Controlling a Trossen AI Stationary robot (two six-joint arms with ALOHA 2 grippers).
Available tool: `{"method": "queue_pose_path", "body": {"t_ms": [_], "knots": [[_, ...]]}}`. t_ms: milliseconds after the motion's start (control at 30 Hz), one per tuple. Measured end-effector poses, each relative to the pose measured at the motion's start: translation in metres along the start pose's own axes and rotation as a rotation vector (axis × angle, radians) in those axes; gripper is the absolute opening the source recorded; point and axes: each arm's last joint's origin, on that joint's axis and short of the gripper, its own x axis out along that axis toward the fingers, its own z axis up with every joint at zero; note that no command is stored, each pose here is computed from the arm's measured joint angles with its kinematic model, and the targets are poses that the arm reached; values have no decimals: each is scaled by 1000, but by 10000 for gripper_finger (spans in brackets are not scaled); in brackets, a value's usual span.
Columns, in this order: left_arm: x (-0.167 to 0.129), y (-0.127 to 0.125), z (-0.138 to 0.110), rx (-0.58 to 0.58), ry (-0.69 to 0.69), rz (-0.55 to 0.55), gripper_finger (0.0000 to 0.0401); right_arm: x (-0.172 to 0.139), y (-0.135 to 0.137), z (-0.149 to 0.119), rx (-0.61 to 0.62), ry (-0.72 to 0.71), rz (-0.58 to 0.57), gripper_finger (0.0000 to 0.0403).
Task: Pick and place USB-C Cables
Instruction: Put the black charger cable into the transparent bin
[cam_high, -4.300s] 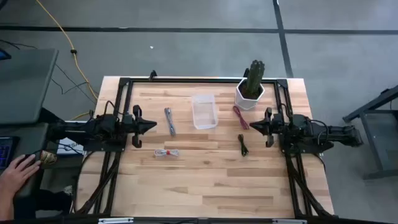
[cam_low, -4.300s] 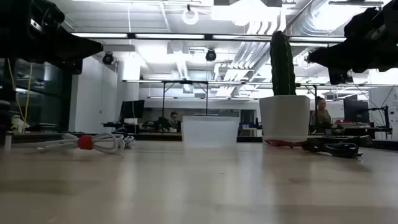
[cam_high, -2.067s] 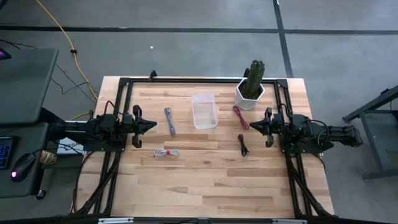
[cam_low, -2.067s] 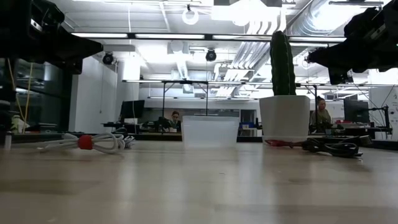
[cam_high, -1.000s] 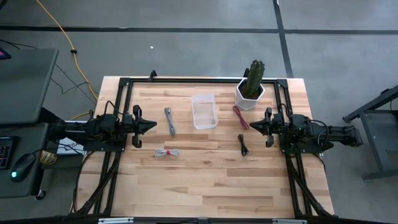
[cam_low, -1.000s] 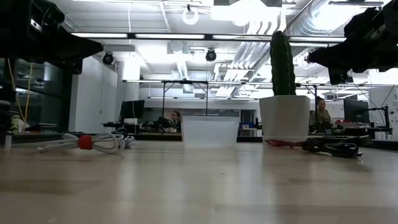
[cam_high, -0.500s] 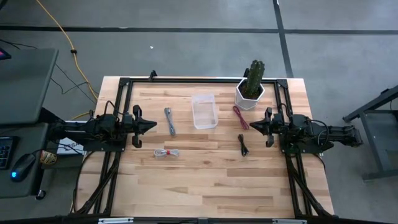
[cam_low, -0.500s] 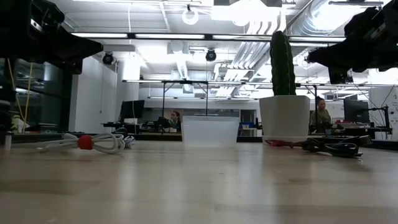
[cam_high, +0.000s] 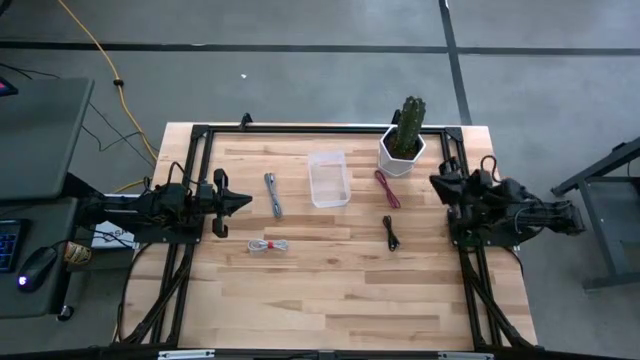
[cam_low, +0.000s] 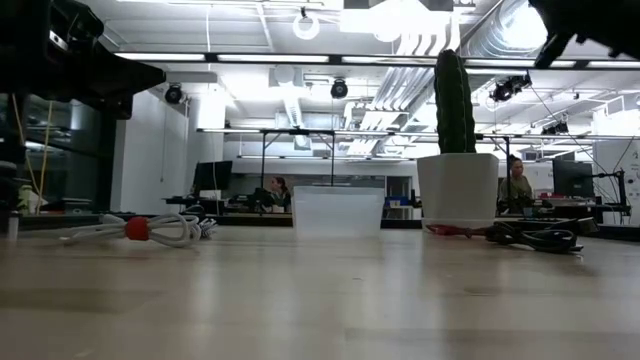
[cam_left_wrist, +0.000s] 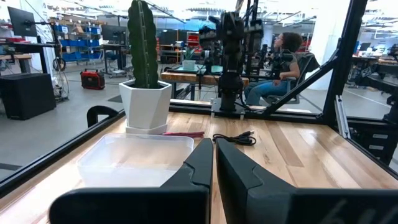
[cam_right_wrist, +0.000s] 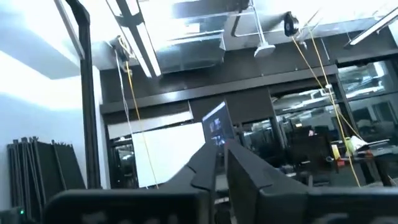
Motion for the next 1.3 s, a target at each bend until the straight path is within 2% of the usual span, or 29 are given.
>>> {"method": "queue_pose_path", "body": {"t_ms": [100,200,333,467,567,667,833,933,1033,1133,1300], "knots": [[0,0,0,0,1,1,3,14,2,14,-5,73,-40,74],[0,0,0,0,1,1,3,33,4,23,1,217,-94,128],[0,0,0,0,0,0,3,63,9,33,20,416,-102,199],[0,0,0,0,1,0,3,92,13,43,-2,597,-134,243],[0,0,0,0,0,1,3,109,15,47,17,753,-180,254],[0,0,0,0,1,0,3,119,16,45,93,949,-246,255],[0,0,0,0,1,0,3,119,20,29,255,1305,-392,256],[0,0,0,0,1,0,3,115,24,15,320,1453,-499,256],[0,0,0,0,1,1,3,110,29,-1,355,1542,-581,256],[0,0,0,0,0,1,3,106,33,-17,359,1595,-615,256],[0,0,0,0,1,1,3,103,41,-41,269,1617,-661,256]]}}
